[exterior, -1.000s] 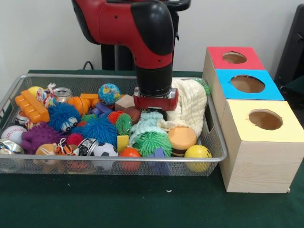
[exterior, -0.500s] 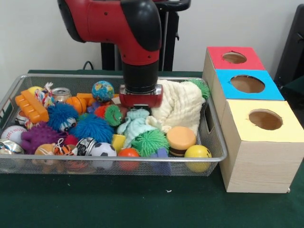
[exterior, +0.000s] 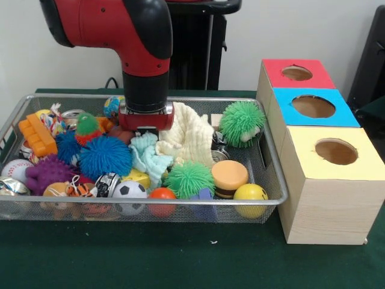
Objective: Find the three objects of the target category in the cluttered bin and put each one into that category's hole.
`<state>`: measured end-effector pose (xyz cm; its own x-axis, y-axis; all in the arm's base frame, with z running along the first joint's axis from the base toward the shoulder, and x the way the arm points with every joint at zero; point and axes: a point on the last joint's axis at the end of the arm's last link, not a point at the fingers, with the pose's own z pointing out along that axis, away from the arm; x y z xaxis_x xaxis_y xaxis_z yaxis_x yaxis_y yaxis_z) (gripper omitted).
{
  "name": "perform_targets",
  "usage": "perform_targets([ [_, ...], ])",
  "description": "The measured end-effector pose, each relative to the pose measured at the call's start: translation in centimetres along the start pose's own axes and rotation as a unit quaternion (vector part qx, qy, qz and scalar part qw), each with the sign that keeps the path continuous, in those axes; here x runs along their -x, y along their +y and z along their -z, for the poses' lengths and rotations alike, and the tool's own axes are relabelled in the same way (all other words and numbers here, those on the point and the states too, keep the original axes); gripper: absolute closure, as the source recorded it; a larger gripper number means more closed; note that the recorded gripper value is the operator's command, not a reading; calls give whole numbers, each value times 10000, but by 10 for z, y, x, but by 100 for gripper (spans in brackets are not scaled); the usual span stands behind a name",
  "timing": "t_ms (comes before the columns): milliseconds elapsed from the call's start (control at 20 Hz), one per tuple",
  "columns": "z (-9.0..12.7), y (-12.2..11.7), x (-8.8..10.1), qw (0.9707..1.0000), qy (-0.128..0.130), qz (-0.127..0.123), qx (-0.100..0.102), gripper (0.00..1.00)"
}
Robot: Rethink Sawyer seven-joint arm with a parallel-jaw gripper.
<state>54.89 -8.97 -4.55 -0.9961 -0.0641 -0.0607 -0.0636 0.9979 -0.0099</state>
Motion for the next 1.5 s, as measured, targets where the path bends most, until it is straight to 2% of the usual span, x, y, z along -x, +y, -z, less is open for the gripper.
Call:
perform_targets([
  [450, 3, -4, 0, 9987, 0, 513, 51, 100],
  [750, 4, -6, 0, 9975, -24, 702, 64, 100],
  [1000, 6, -12, 2, 9973, -29, 727, 116, 100],
  [1500, 25, -42, 7, 9972, 108, 712, 194, 100],
])
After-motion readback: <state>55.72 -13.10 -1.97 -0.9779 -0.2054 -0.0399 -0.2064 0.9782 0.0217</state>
